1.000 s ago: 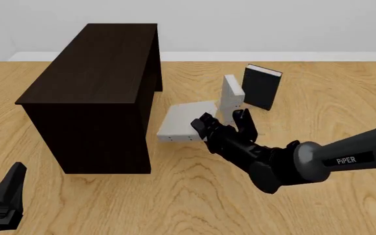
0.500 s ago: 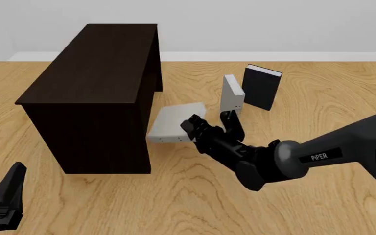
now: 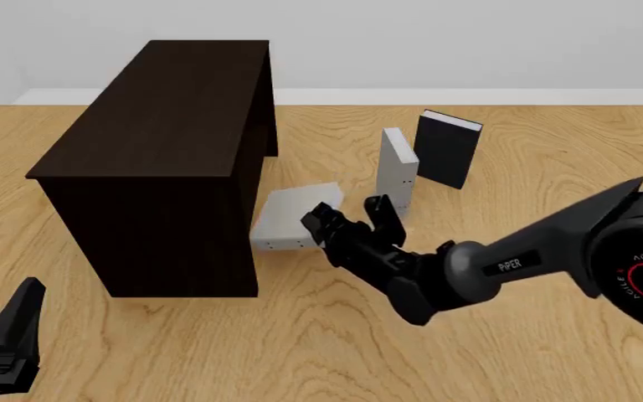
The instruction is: Pick up the book on the right and place it under the cabinet shelf.
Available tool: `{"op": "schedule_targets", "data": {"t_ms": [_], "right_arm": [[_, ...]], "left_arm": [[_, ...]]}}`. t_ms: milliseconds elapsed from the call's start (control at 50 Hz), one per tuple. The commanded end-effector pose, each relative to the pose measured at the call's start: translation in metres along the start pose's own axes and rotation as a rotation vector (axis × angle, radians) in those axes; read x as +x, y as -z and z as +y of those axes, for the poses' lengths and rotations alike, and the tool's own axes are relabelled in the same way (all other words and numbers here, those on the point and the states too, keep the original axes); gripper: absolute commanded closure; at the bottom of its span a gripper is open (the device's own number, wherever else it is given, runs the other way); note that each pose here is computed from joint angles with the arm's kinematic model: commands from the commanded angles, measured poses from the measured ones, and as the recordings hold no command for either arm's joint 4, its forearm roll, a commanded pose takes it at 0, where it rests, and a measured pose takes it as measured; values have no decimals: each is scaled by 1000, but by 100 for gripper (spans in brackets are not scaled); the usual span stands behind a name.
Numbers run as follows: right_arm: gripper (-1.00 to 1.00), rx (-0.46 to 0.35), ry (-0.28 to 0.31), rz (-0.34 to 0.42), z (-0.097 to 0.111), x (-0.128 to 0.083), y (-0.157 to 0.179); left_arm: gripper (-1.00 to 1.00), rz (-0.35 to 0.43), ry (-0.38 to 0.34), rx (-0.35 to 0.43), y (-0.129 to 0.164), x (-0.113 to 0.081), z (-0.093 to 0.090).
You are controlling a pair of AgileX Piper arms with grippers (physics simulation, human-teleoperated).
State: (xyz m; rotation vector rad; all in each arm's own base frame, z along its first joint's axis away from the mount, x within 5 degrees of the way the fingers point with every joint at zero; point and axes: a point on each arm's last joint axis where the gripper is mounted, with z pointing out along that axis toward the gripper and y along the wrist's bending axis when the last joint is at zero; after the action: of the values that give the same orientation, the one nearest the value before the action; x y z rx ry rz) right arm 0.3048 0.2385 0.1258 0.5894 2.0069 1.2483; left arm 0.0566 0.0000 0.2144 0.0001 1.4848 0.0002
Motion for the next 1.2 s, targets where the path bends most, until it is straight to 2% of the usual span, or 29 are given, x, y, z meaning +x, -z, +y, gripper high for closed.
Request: {"op": "schedule_targets", "data": {"t_ms": [20,560,860,1200], "right_arm": [[100,-21,-20,-10,2,-3,-10],[100,-36,-10,37,10,17,-32],[100,-27,-6,43,7,21,-46],[100,-13,-8,69,-3,34,-63]], "left_arm": [[-100,0,0,0,0,0,0],[-100,0,0,0,0,0,0],[-100,0,0,0,0,0,0],[-100,0,0,0,0,0,0]]}}
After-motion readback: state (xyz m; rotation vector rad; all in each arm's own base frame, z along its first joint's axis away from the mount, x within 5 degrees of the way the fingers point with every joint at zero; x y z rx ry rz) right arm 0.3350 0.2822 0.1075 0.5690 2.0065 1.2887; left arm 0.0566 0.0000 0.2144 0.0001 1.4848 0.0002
